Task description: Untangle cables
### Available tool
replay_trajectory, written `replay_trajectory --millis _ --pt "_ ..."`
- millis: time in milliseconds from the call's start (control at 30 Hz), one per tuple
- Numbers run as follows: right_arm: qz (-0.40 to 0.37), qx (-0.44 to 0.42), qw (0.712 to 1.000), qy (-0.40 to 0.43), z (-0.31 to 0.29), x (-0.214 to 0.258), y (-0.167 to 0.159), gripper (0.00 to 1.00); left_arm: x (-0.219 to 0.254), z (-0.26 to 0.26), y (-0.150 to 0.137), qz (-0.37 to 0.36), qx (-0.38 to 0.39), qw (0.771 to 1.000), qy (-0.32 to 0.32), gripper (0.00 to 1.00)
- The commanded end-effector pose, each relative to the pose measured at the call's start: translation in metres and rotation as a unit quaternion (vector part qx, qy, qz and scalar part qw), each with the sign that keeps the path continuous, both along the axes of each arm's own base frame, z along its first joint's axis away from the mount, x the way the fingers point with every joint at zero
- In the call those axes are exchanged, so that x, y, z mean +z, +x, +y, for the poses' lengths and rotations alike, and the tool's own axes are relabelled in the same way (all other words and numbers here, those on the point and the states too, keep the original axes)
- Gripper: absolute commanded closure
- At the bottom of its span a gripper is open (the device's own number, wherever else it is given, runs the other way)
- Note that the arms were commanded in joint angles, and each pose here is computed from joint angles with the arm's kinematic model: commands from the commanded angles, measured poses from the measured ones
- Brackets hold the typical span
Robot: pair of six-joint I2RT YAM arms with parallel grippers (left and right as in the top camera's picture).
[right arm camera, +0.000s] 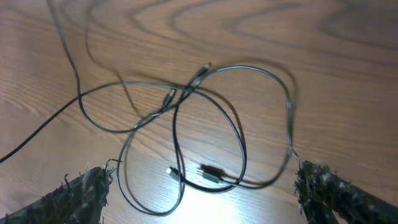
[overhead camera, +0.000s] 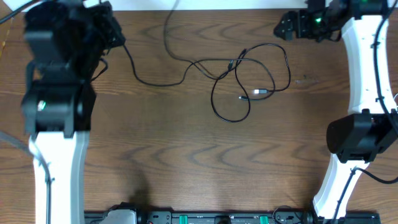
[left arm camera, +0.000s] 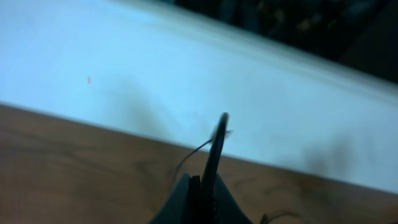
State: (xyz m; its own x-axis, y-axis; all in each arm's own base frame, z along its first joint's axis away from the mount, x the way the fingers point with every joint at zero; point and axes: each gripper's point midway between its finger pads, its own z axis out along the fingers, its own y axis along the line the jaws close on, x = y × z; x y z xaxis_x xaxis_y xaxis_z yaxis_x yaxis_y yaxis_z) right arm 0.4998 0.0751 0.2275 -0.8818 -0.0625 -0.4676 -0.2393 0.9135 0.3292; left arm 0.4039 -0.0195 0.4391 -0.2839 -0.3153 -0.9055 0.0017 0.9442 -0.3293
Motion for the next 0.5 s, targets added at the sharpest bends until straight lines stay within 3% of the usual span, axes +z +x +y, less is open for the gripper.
replay_trajectory --millis 0,133,467 --pt "0.004 0.022 1.0 0.008 0.025 -0.006 -0.004 0.08 0.014 0.001 -0.012 -0.019 0.001 1.0 -0.002 0.92" --pt "0.012 0.026 1.0 0.01 0.045 -0.018 -0.004 0.09 0.011 0.001 -0.017 -0.01 0.002 1.0 -0.002 0.92" --pt "0.063 0.012 0.998 -0.022 0.056 -0.069 -0.016 0.21 -0.071 0.013 -0.014 0.144 0.033 0.989 0.014 0.92"
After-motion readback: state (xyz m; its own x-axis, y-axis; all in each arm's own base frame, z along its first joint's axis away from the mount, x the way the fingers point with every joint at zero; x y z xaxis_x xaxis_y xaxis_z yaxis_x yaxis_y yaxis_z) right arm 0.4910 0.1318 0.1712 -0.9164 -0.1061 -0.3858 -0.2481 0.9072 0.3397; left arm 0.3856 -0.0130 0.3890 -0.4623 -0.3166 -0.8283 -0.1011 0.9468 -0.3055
